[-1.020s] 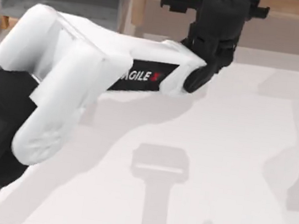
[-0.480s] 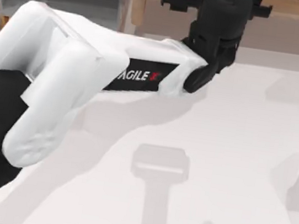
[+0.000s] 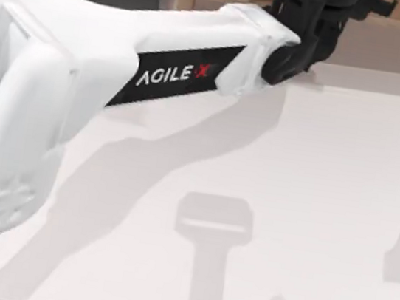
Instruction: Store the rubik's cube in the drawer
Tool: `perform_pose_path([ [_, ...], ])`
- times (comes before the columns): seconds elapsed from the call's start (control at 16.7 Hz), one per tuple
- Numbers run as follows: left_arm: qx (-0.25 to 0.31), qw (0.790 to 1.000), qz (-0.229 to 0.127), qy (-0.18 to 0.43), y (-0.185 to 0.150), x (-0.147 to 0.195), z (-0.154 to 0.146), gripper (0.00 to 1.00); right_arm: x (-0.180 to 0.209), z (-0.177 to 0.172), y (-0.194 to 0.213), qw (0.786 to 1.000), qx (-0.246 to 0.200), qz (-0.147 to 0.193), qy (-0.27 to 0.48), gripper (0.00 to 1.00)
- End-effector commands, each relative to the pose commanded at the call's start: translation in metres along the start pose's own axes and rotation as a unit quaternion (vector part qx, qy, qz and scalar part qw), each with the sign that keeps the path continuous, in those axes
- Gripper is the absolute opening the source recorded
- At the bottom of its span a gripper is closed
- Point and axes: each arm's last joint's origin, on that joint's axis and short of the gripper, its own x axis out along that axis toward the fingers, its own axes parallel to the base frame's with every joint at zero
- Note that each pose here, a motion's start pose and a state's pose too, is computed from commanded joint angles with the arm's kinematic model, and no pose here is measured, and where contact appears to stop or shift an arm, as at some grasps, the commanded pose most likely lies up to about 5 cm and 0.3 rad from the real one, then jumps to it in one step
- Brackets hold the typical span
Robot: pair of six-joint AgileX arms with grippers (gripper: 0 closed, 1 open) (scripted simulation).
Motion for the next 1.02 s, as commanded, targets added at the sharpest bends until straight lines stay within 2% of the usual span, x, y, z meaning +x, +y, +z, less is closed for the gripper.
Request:
perform_pose_path([
  [0.3,0.094,0.986,-0.072,0.113,0.02,-0.023,0.033,0.0,0.0,0.0,0.0,1.0,0.0,0.0,0.0,1.0],
  [0.54,0.16,0.952,-0.115,0.234,0.06,-0.035,0.047,0.0,0.0,0.0,0.0,1.0,0.0,0.0,0.0,1.0],
  [0.78,0.186,0.903,-0.128,0.365,0.125,-0.035,0.05,0.0,0.0,0.0,0.0,1.0,0.0,0.0,0.0,1.0],
  [1.02,0.156,0.858,-0.108,0.478,0.213,-0.026,0.048,0.0,0.0,0.0,0.0,1.0,0.0,0.0,0.0,1.0],
])
